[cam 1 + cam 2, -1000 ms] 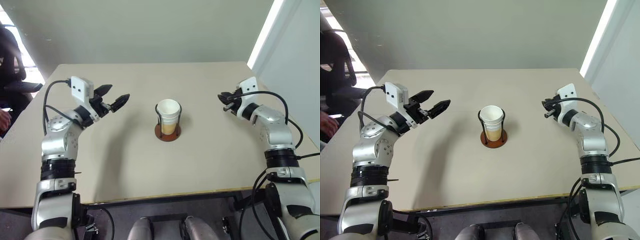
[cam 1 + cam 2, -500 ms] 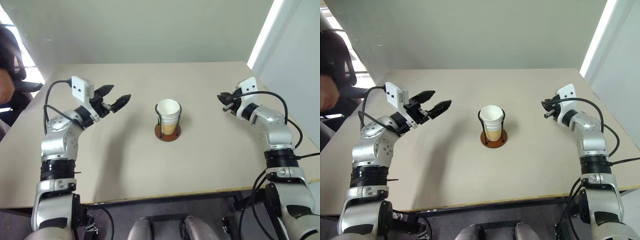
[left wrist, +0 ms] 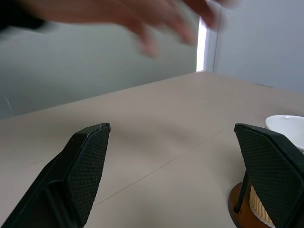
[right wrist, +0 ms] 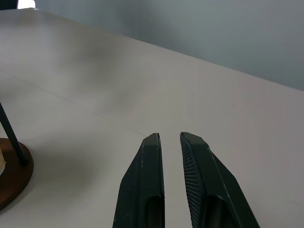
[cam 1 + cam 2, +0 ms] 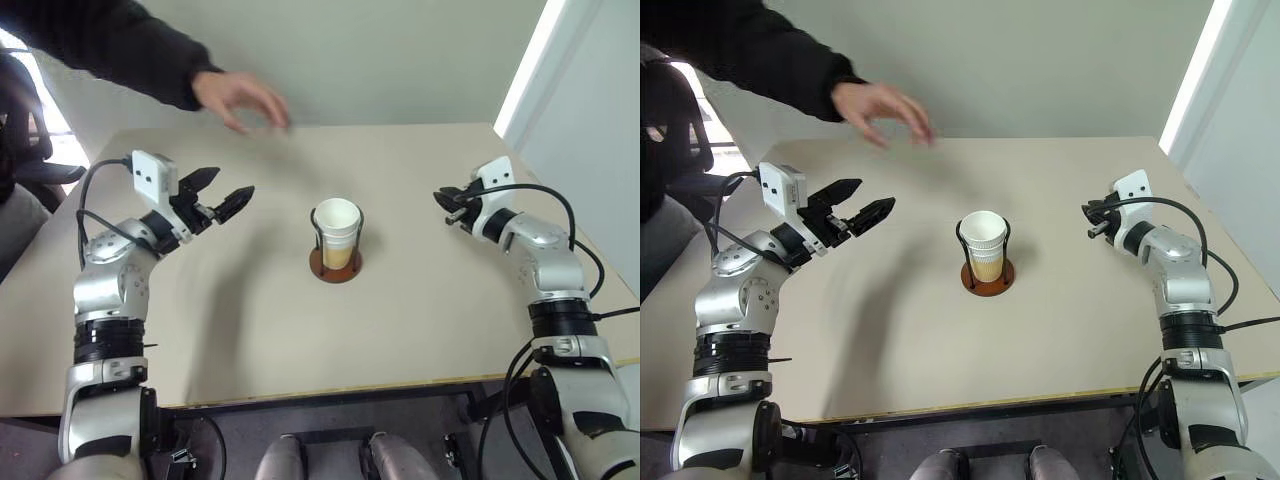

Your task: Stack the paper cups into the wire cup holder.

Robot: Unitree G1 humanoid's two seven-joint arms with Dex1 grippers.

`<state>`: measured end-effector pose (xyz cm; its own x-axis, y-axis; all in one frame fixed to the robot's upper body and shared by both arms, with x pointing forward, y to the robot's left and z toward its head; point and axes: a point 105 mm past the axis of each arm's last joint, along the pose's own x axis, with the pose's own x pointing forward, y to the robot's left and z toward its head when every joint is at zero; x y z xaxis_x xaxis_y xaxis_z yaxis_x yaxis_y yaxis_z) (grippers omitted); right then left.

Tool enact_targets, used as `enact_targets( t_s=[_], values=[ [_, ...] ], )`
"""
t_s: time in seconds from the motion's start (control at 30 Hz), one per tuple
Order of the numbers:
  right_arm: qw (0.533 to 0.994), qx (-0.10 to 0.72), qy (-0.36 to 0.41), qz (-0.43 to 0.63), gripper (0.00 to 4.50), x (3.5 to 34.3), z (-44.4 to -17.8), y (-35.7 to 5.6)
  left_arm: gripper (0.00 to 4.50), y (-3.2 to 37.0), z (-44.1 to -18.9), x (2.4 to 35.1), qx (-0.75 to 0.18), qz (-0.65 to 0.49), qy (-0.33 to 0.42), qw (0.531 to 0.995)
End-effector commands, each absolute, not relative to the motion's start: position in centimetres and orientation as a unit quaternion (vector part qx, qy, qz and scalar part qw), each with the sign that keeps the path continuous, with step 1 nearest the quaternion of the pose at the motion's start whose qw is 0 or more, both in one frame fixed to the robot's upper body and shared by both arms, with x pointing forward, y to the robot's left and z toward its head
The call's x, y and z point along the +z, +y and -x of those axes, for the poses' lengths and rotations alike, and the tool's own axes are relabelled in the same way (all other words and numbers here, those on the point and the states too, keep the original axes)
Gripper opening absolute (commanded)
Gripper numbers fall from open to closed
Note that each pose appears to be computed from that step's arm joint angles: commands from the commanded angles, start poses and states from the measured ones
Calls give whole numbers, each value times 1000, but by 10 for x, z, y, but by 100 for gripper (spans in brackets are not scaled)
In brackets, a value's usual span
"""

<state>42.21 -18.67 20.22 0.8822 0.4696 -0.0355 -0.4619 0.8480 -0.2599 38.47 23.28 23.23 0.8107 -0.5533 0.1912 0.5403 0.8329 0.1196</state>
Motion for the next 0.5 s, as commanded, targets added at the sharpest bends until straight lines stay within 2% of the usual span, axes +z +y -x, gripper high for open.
enact_targets(
  t_s=[0.03,0.5],
  values=[
    [958,246,-44,139,57,222,-418,-187,450,237,-381,245,-282,-34,-133,950],
    [957,250,-40,140,57,221,-418,-188,450,240,-382,246,-278,-34,-135,951]
  ],
)
